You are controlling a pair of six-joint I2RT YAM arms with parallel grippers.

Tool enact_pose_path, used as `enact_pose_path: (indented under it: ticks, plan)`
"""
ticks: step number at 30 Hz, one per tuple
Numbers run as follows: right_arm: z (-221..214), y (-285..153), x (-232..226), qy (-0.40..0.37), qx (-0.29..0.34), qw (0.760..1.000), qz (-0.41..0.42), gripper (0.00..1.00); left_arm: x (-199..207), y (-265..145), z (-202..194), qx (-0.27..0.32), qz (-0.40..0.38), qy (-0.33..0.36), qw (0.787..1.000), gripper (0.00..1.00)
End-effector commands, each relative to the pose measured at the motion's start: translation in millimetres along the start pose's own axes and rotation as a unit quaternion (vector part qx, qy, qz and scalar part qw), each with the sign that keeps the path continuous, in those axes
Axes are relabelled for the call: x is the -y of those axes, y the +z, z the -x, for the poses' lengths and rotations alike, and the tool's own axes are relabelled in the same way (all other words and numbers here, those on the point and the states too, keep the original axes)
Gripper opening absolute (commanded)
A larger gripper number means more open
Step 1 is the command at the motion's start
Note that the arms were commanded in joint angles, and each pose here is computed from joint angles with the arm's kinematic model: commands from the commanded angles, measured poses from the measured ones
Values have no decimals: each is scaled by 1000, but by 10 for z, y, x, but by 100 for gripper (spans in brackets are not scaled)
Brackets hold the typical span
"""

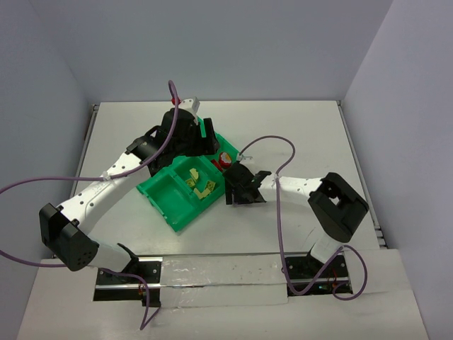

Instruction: Sort the legos into containers by color

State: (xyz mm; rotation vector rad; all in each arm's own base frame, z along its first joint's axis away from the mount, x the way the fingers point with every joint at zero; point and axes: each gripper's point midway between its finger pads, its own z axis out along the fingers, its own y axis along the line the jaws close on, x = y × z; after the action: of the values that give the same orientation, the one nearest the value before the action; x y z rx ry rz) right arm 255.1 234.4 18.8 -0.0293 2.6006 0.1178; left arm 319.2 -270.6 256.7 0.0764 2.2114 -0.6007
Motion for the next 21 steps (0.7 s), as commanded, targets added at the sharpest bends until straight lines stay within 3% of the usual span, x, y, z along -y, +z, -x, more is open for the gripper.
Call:
enact_pose_path:
  ticks: [1, 12, 16, 18, 21]
  plan:
    - [148, -111, -91, -59, 30, 997, 29, 91, 75, -10, 20, 3, -15, 2, 1000, 85]
    - [190, -35, -20, -118, 34, 992, 8, 93, 56, 2, -3, 2, -13, 3, 1000, 85]
    - [193, 0, 9, -125, 31, 992, -4, 85, 25, 14, -34, -2, -8, 4, 1000, 85]
    - [197, 8, 24, -126, 32, 992, -5, 73, 9, 26, -56, -4, -5, 3, 1000, 85]
    - [201, -7, -17, -129, 34, 991, 9, 62, -38, 57, -82, -10, 10, -1, 1000, 85]
